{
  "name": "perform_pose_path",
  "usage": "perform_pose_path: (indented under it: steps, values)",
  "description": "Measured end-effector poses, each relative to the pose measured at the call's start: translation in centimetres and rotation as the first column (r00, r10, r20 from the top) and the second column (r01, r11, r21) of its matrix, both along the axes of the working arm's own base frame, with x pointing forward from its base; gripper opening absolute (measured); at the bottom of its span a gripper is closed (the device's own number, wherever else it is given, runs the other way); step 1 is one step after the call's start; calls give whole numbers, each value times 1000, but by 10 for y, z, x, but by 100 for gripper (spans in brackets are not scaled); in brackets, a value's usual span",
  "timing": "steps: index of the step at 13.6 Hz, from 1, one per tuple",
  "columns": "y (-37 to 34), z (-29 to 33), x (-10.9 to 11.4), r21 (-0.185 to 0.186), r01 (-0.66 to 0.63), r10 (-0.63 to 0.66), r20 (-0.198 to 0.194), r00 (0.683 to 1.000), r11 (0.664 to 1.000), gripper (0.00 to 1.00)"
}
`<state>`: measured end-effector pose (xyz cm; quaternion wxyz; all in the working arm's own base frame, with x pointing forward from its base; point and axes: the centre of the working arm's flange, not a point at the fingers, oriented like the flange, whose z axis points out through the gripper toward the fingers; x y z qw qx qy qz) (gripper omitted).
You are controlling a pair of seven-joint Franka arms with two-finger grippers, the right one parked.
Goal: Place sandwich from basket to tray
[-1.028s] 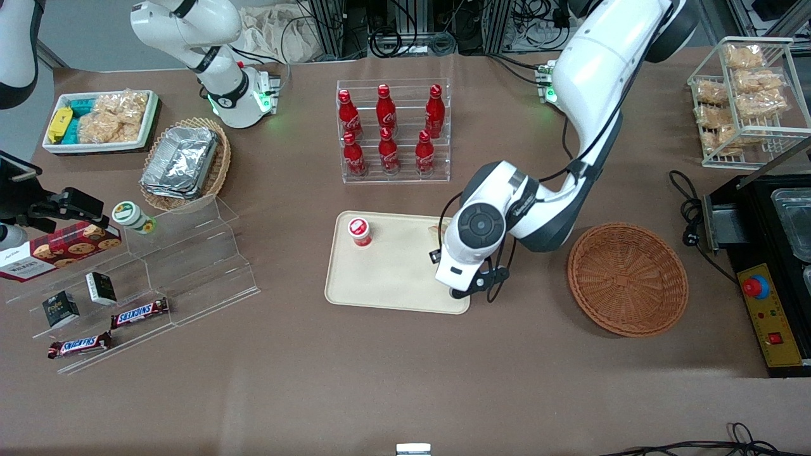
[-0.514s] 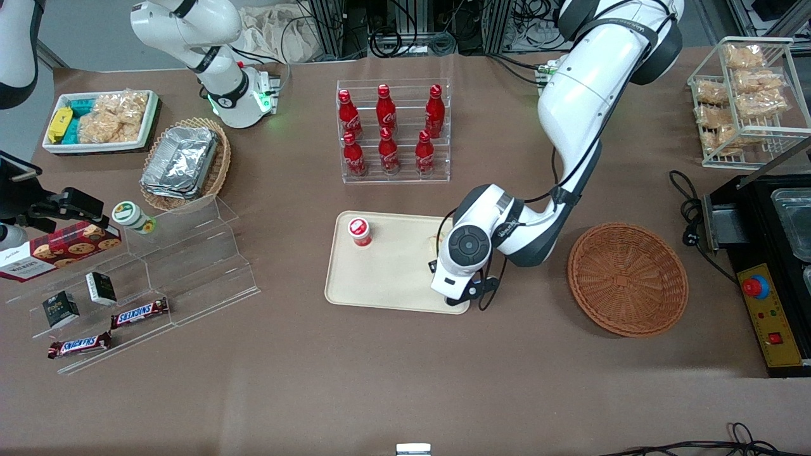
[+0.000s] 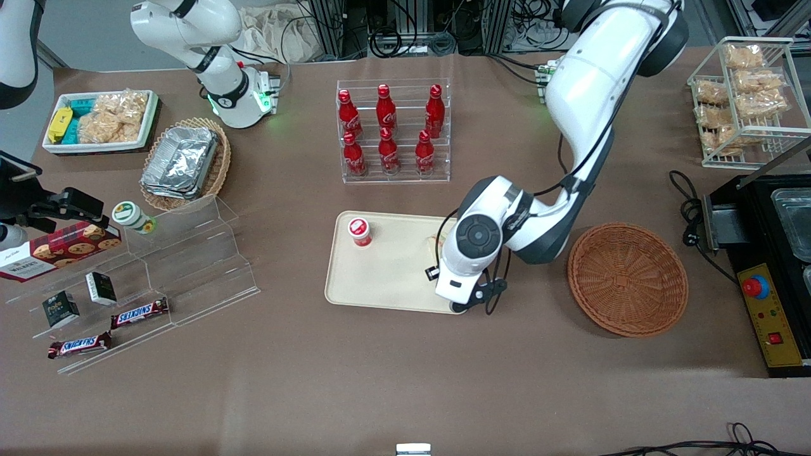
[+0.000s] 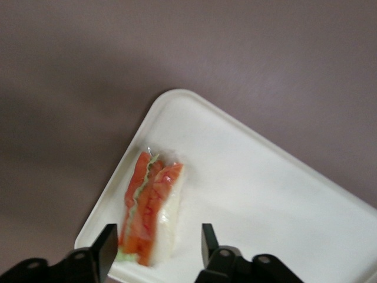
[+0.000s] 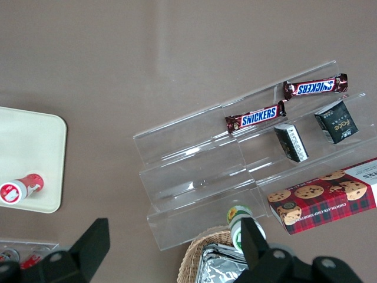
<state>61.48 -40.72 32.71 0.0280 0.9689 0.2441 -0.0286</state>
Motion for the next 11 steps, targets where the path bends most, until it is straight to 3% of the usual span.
perform_pose_path:
  steps: [3,6,11]
  values:
    - [43,97,11,20,-91,89,92,992,996,100]
    - [105,183,15,23,-181,175,152,973,983,100]
    - [210,249,19,30,-176,168,173,971,984,100]
